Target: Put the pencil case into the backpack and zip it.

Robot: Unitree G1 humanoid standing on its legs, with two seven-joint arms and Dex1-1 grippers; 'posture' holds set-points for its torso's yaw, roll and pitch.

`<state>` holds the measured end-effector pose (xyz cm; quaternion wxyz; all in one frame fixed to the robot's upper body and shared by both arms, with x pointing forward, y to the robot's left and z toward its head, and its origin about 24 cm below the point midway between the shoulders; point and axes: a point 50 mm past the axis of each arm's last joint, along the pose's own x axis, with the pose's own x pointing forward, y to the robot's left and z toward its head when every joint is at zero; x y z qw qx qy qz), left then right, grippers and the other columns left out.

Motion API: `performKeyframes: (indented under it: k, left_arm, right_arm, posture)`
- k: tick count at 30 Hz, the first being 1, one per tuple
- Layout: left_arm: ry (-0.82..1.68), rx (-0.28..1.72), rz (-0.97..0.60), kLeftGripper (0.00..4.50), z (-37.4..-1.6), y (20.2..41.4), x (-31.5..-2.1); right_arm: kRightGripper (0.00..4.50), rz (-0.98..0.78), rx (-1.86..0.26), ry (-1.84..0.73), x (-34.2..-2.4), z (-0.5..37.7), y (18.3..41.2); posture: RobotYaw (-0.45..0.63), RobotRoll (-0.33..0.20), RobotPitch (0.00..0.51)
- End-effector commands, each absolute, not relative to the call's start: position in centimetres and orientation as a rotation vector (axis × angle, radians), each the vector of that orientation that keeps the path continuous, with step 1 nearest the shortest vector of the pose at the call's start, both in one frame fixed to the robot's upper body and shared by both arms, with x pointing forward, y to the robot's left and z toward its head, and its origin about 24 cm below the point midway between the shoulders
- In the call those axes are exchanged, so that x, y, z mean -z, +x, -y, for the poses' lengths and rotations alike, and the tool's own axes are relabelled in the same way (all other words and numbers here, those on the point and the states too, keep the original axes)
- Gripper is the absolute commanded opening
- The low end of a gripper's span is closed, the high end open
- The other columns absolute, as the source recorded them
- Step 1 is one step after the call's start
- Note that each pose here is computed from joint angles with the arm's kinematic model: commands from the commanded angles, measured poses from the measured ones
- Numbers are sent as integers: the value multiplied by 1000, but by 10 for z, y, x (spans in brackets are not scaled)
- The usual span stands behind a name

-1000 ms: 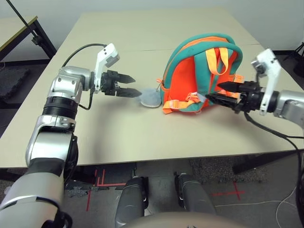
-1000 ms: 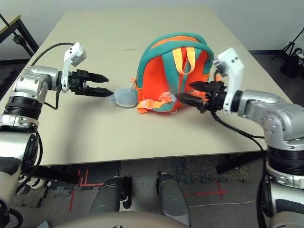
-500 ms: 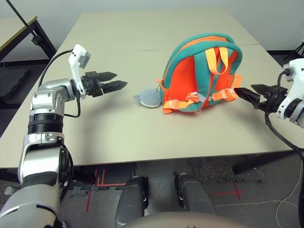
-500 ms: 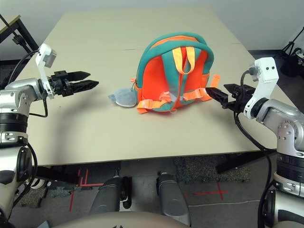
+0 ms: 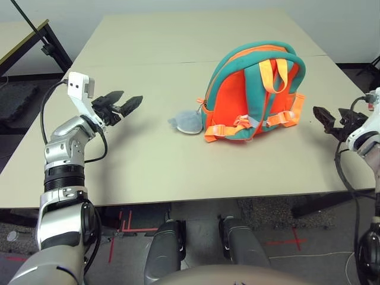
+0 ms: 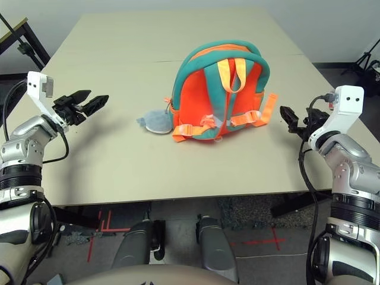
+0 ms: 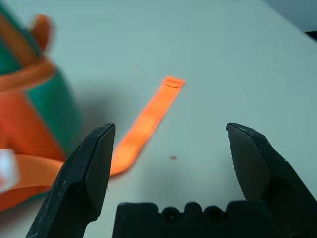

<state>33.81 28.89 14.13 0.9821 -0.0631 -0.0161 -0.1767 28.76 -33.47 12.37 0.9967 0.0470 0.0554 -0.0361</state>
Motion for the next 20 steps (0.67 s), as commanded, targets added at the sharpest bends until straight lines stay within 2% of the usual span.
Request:
performKeyframes:
  k: [1, 11, 15, 20]
  left_arm:
    - [-151, 251, 51, 4500, -301, 336, -133]
    - [-166, 66, 61, 4500, -322, 324, -120]
    - [-155, 40, 32, 4500, -327, 316, -112]
    - [-146, 24, 34, 4500, -331, 317, -114]
  right_arm:
    - [4454, -90, 138, 105, -116, 343, 286]
    - [4454, -84, 164, 98, -104, 342, 291]
    - [4454, -81, 155, 90, -101, 340, 294]
    - [4454, -67, 142, 83, -102, 337, 296]
  posture:
    - [-149, 0, 136]
    - [-115, 0, 157]
    - [-108, 0, 161]
    - [-112, 0, 162]
